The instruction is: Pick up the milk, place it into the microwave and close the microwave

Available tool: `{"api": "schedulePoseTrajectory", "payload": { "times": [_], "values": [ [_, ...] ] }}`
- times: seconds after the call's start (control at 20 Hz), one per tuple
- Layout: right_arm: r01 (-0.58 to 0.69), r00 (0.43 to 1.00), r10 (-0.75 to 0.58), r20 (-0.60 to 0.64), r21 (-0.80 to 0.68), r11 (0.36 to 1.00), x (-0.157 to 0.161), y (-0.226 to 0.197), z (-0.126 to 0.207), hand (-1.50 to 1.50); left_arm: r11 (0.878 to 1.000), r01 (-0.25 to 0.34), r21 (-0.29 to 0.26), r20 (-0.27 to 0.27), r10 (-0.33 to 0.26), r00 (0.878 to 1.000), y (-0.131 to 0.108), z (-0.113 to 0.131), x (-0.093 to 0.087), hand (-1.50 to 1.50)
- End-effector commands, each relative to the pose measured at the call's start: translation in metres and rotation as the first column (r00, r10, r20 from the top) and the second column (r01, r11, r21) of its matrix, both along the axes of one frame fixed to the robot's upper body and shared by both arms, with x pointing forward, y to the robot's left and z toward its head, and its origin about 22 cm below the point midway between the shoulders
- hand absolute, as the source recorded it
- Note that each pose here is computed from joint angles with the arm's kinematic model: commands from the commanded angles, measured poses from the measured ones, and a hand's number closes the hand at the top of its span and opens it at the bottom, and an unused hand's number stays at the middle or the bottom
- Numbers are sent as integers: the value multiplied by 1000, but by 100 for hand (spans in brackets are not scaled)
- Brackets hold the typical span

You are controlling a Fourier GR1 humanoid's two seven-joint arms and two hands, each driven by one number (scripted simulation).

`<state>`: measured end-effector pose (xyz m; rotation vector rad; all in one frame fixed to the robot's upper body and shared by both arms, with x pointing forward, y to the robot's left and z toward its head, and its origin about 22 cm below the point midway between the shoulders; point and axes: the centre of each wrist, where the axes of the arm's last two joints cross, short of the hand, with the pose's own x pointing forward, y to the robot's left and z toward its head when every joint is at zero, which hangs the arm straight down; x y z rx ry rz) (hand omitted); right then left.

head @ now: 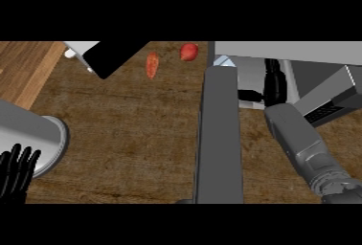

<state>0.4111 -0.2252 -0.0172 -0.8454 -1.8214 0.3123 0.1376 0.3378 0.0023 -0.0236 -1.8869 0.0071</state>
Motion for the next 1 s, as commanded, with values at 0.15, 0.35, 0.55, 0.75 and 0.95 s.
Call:
{"api": "schedulePoseTrajectory", "payload": {
  "times": [0.15, 0.35, 0.55, 0.75, 0.95],
  "values": [
    [-129, 992, 130, 1, 149, 980, -12, -3, -17, -150, 1000, 1, 0, -20, -1, 1000, 4, 0, -17, -150],
    [-181, 983, 181, 19, 216, 960, -31, 5, -43, -150, 1000, 16, 15, -9, -16, 1000, -5, 2, -15, -150],
    [-192, 980, 198, 13, 300, 934, -45, 2, -60, -150, 998, 48, 31, -34, -47, 998, -16, 0, -24, -150],
    [-273, 956, 295, 5, 397, 877, -66, 12, -83, -150, 989, 147, -28, -49, -148, 988, -23, -1, -16, -150],
    [-376, 914, 402, 52, 482, 792, -75, 11, -90, -150, 975, 211, -67, -45, -215, 976, -32, -1, -20, -150]
  ]
}}
